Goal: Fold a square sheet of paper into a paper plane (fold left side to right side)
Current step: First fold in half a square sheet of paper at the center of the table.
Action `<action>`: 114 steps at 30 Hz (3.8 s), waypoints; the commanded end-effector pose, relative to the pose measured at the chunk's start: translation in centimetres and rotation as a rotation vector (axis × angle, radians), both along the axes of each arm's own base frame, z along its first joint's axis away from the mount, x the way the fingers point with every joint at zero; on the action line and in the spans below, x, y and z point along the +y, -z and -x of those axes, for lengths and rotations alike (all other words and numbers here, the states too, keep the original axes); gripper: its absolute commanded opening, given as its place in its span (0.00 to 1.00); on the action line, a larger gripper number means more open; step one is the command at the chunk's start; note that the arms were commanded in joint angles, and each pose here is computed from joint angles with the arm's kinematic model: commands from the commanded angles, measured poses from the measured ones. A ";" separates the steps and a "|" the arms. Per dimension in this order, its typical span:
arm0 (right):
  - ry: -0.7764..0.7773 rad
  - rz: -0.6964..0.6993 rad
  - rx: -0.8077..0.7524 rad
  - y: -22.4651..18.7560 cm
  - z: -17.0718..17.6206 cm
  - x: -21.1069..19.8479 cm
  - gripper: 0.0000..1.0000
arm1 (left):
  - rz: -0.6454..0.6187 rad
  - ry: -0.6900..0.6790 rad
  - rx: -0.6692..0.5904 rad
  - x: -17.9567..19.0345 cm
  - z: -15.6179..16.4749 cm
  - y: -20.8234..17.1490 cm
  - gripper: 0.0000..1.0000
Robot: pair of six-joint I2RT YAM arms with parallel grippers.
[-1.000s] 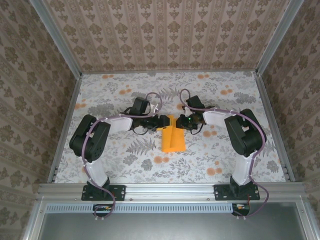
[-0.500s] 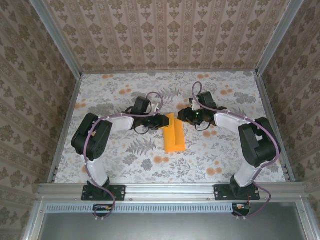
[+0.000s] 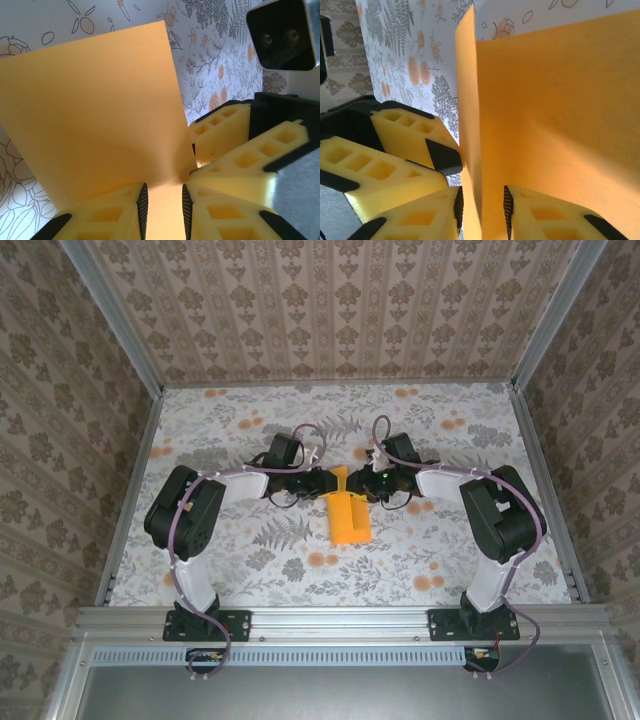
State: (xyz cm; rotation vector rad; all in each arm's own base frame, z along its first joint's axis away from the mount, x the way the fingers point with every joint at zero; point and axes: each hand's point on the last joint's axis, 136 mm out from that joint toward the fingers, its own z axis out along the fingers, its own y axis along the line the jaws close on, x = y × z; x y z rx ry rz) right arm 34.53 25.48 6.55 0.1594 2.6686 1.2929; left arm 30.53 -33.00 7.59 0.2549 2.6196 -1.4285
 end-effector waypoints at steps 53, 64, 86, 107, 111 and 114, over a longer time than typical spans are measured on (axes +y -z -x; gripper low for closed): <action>0.290 0.536 -0.263 -2.6 -0.8 -12.5 0.59 | -0.521 0.091 0.029 1.2 3.3 6.5 0.49; 0.264 0.473 -0.249 -2.7 -0.5 -11.3 0.60 | -0.549 0.107 0.036 1.1 3.4 6.9 0.49; 0.244 0.423 -0.243 -3.0 -0.6 -10.4 0.59 | -0.602 0.137 0.055 0.9 3.5 7.9 0.50; 0.148 0.337 -0.169 -1.6 0.2 -7.7 0.46 | -0.631 0.147 0.047 1.1 3.6 8.1 0.49; 0.084 0.295 -0.117 -0.2 0.7 -5.7 0.25 | -0.634 0.145 0.046 1.1 3.6 8.1 0.49; 0.054 0.284 -0.083 0.8 0.9 -4.5 0.15 | -0.636 0.146 0.047 1.1 3.6 8.1 0.49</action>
